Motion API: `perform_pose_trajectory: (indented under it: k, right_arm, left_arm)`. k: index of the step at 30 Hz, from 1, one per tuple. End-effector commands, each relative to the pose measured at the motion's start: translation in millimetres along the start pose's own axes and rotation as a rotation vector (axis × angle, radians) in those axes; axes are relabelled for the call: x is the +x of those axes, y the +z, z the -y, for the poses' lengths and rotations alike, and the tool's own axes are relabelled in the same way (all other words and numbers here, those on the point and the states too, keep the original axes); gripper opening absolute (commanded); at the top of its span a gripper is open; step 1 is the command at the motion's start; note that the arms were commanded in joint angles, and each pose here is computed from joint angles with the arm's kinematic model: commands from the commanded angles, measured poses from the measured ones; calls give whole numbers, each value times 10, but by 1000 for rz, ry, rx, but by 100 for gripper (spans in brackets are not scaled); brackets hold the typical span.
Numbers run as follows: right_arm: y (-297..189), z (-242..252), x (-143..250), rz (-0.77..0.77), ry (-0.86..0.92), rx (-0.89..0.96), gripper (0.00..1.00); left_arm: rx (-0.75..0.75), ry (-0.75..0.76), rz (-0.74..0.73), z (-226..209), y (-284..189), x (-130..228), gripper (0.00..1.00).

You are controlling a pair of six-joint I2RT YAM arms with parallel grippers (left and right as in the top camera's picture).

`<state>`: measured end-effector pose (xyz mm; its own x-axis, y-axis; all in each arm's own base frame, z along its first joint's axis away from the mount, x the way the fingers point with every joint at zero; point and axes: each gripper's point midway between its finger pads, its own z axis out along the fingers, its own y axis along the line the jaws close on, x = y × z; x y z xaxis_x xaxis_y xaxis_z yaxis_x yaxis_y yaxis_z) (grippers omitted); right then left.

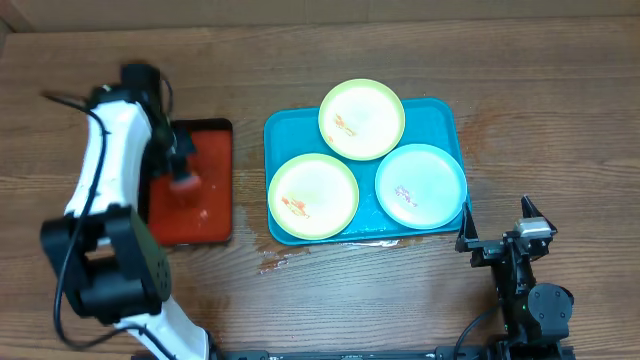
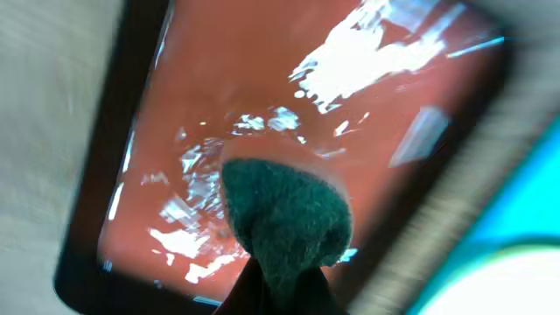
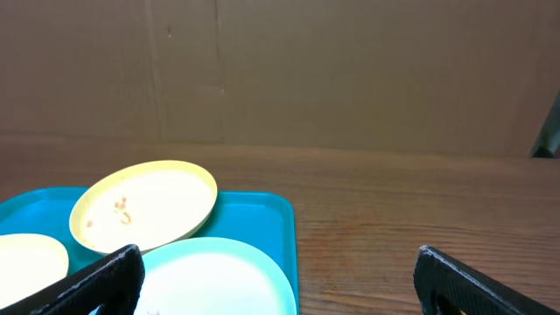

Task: Clean dirty plates on tray and stack at the side
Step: 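Carry the sponge with the left gripper onto the lower-left yellow plate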

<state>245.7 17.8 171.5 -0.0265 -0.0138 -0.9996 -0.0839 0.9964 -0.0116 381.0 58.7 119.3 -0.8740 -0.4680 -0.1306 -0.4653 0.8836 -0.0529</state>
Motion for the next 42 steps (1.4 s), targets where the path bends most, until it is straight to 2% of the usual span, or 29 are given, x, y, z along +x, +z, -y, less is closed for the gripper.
perform_pose_trajectory:
  k: [1,5,11,16,19,26,27,28,29,35,37,42]
  right_arm:
    - [1,26,17,4,-4,15,100]
    - [1,26,17,4,-4,15,100]
    - [1,26,17,4,-4,15,100]
    - [1,26,17,4,-4,15,100]
    - [1,26,17,4,-4,15,100]
    - [1,26,17,4,-4,15,100]
    - [1,26,17,4,-4,15,100]
    - [1,26,17,4,-4,15,100]
    - [1,26,17,4,-4,15,100]
    - [1,26,17,4,-4,15,100]
    - [1,26,17,4,-4,15,100]
    - [1,26,17,4,-4,15,100]
  left_arm:
    - [255,157,107,571,-732,99,4]
    - [361,282,-23,1062,-716,645,4]
    - [354,493,-122,1665,-118,1426,4]
    - [171,457,-5,1794,540,1582,4]
    - [201,458,2,1982,738,1685,4]
    - [274,429,62,2299,938,1596,5]
    - [267,411,54,2290,976,1602,9]
    - [266,405,48,2286,990,1611,27]
    - [262,406,44,2279,1006,1616,40]
    - [249,402,41,2204,814,1524,43]
    - [255,396,55,2188,603,1422,46]
    - [308,340,139,2153,-29,1077,45]
